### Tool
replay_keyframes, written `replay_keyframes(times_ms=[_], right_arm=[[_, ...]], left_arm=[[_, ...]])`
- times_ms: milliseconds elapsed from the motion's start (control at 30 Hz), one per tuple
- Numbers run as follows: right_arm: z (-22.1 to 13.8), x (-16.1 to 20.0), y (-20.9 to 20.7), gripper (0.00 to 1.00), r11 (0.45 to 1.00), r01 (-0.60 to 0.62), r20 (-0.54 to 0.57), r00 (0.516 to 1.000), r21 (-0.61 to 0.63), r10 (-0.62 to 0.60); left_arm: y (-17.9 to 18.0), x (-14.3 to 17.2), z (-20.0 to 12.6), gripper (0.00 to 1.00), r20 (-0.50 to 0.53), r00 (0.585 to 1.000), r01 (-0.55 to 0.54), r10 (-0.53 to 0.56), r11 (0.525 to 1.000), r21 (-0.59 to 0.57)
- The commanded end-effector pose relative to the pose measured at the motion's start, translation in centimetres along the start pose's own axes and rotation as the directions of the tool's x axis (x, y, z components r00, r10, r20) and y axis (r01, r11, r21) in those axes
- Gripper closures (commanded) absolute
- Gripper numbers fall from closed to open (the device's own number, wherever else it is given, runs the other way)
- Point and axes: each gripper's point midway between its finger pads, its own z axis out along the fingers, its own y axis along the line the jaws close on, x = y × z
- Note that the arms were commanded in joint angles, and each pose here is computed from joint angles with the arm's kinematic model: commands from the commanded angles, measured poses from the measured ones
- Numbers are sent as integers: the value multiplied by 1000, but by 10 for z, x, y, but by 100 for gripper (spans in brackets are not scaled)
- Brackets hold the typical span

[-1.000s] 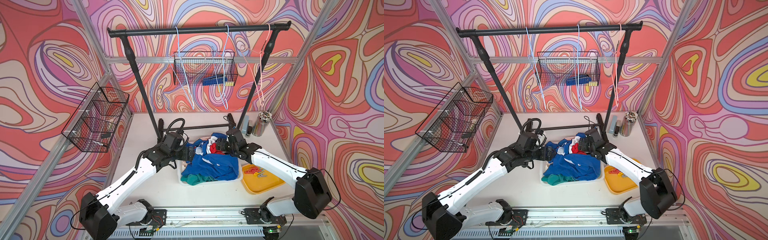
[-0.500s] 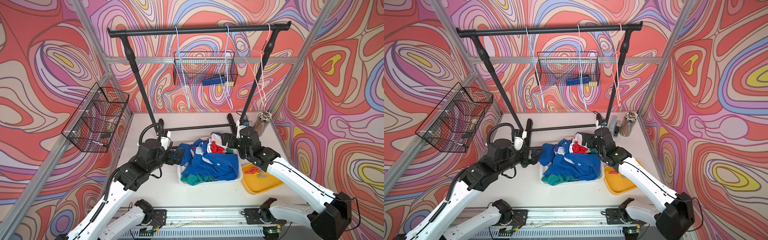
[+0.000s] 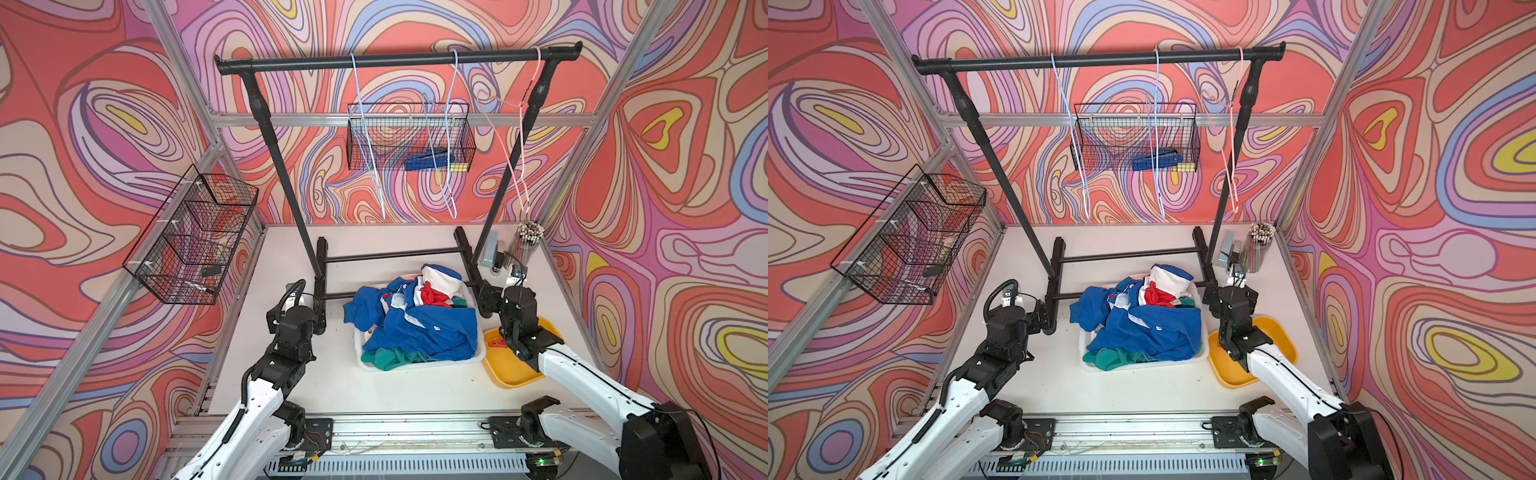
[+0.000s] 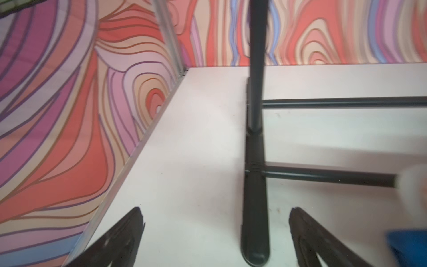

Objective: Remove the clothespins securing jackets to the hanger
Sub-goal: Reset both arms

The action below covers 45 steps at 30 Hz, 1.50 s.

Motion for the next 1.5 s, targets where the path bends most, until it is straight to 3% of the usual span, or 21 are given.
replay_keyframes(times_ms=[0,133,200,267,333,367,433,500,567,633,700,767,833,900,967,1467], right_arm=[[2,-30,-19,2,994,-10,190,982,112,-12],[16,-11,-30,2,985,18,190,981,171,-51],[24,-1,-35,2,981,12,190,981,193,-49],[31,8,-38,2,983,-5,204,978,184,-33],[36,5,-30,2,988,24,233,971,152,-60],[41,3,-27,2,988,38,237,969,149,-73],[50,1,-23,2,986,65,236,966,154,-101],[64,8,-24,2,990,45,227,971,132,-74],[63,8,-28,2,989,24,256,965,145,-61],[66,14,-21,2,997,40,235,970,60,-53],[71,21,-14,2,998,57,226,973,-13,-52],[78,21,-17,2,998,55,231,972,-1,-53],[90,27,-13,2,998,56,157,986,-42,-48],[96,29,-10,2,996,64,123,991,-63,-55],[98,28,-12,2,996,56,123,991,-66,-48],[106,31,-12,2,994,47,80,996,-104,-39]], left_arm=[[11,-17,20,0,137,984,123,-117,992,-40],[4,8,61,0,90,992,96,-88,991,-95],[-4,12,75,0,143,987,89,-76,992,-85],[-13,8,83,0,143,990,14,0,996,-93],[-12,15,93,0,155,988,33,-21,996,-77],[-12,15,93,0,180,984,30,-16,997,-72],[-18,23,94,0,107,994,21,-18,999,-29],[-25,20,97,0,148,989,6,-9,1000,22],[-36,30,103,0,82,997,-17,11,997,81],[-29,30,108,0,146,989,16,-28,997,79],[-30,40,110,0,42,999,24,-28,995,93],[-29,33,114,0,103,994,27,-37,995,99],[-30,38,114,0,34,999,37,-41,994,107],[-29,35,115,0,84,996,26,-35,995,101],[-30,38,115,0,35,999,32,-36,994,106],[-34,36,118,0,45,999,15,-20,993,113]])
